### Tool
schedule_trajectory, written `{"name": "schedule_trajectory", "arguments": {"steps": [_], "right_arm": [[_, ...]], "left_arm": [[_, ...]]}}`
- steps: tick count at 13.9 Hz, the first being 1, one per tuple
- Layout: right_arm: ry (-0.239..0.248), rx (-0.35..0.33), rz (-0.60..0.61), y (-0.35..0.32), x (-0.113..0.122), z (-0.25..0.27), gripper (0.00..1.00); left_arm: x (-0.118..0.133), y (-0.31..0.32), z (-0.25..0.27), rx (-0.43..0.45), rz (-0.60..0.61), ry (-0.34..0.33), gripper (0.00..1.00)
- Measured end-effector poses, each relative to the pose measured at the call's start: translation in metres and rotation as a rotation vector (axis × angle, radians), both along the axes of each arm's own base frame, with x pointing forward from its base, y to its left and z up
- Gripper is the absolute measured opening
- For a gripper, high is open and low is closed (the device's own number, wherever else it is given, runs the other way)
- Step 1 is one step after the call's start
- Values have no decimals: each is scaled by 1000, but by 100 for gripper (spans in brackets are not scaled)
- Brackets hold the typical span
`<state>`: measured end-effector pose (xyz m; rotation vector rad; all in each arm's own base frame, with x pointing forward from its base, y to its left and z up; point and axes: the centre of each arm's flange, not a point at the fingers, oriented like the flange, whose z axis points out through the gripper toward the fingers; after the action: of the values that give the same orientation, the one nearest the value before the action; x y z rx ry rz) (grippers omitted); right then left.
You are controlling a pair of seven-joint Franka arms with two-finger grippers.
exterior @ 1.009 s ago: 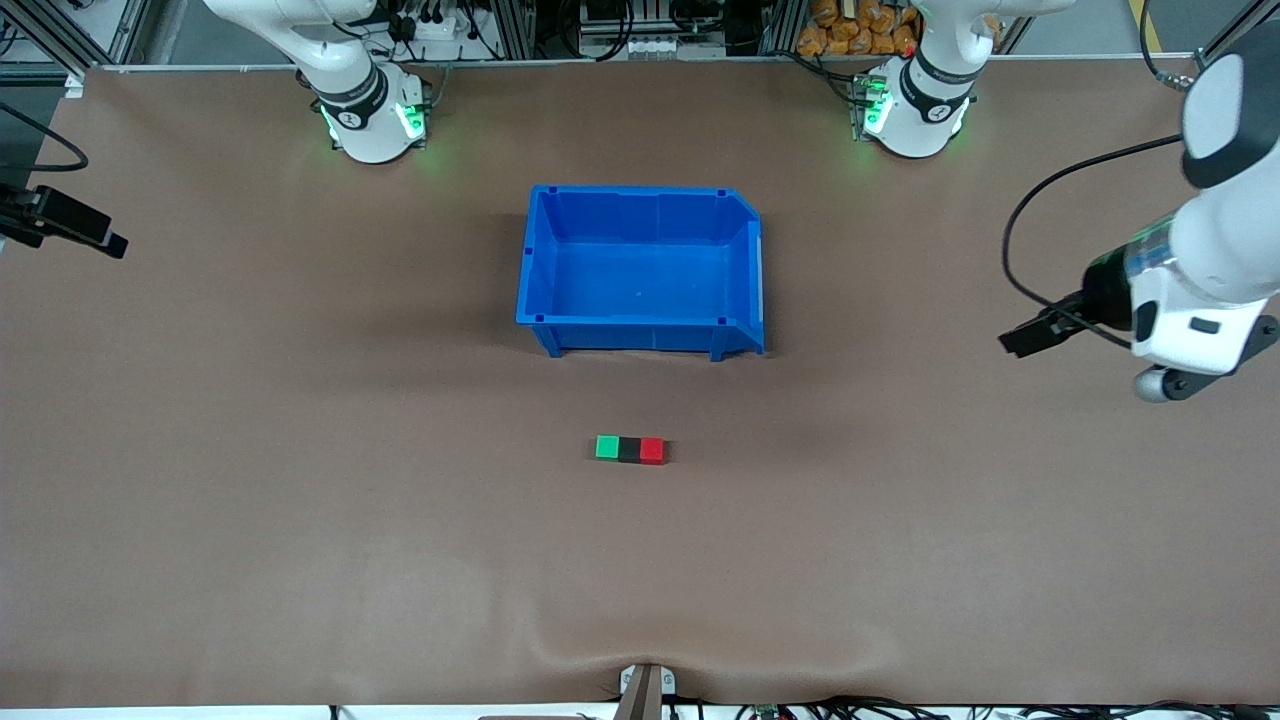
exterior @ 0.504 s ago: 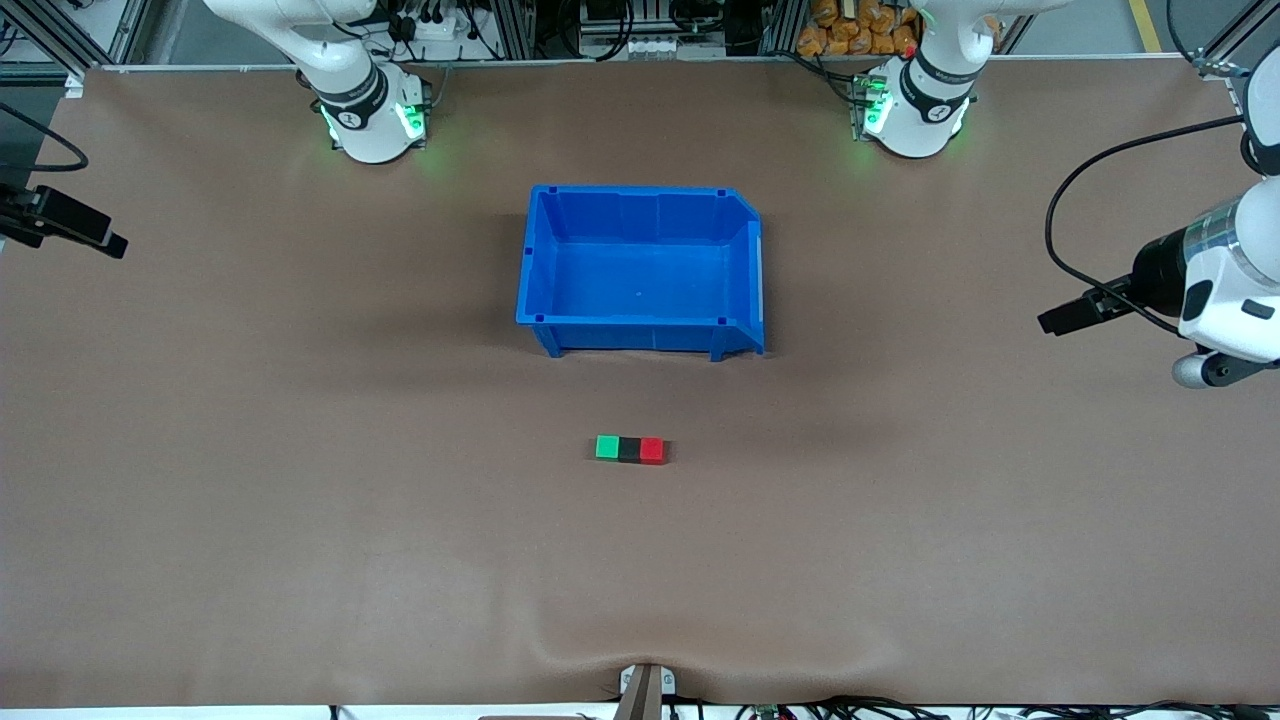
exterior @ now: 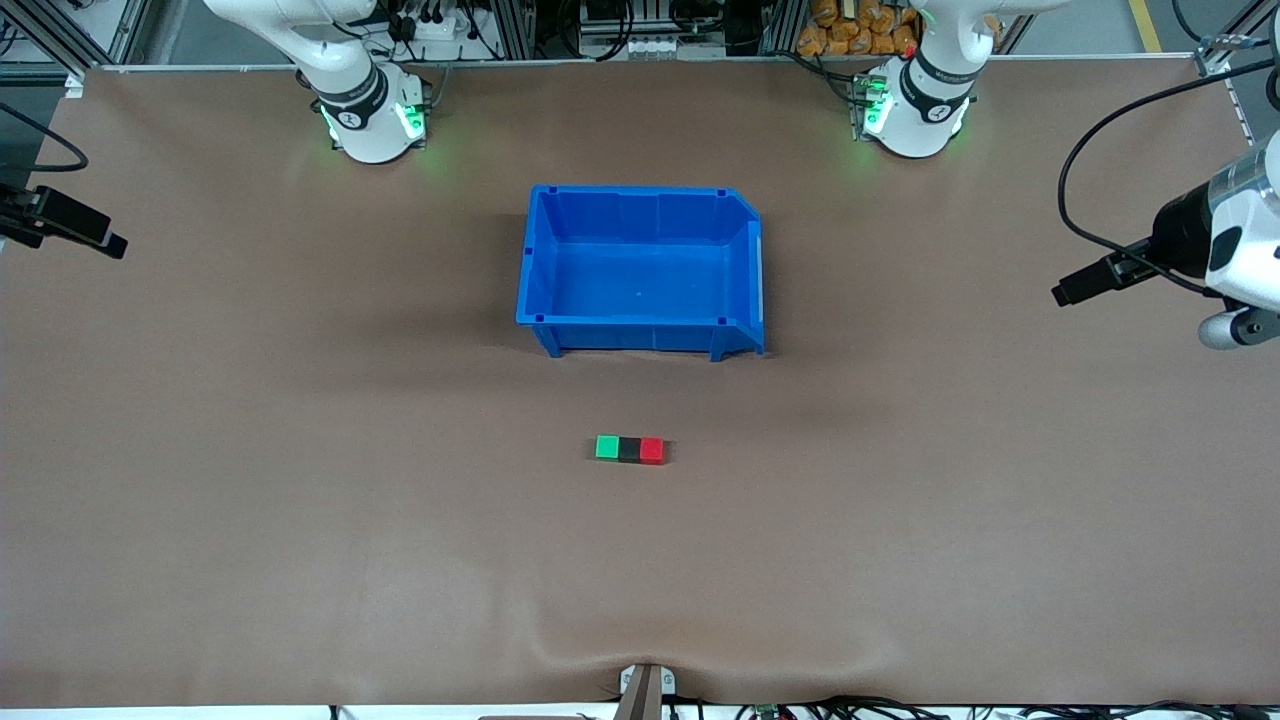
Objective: Attach green and red cubes to black cube
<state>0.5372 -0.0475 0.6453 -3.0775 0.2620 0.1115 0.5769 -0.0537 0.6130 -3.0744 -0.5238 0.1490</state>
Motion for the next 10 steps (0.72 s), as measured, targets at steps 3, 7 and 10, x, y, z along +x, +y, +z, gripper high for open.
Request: {"name": "schedule_trajectory", "arguments": {"steps": [3, 7, 10], "right_arm": [[0, 0, 0, 0, 0, 0, 100], [-1, 0, 0, 0, 0, 0, 100], [-1, 0, 0, 0, 0, 0, 100]], "left_arm": [[-7, 10, -2, -4, -59, 13, 100], [-42, 2, -13, 7, -83, -19, 100], [-74, -6, -5, 16, -109, -59, 100]]}}
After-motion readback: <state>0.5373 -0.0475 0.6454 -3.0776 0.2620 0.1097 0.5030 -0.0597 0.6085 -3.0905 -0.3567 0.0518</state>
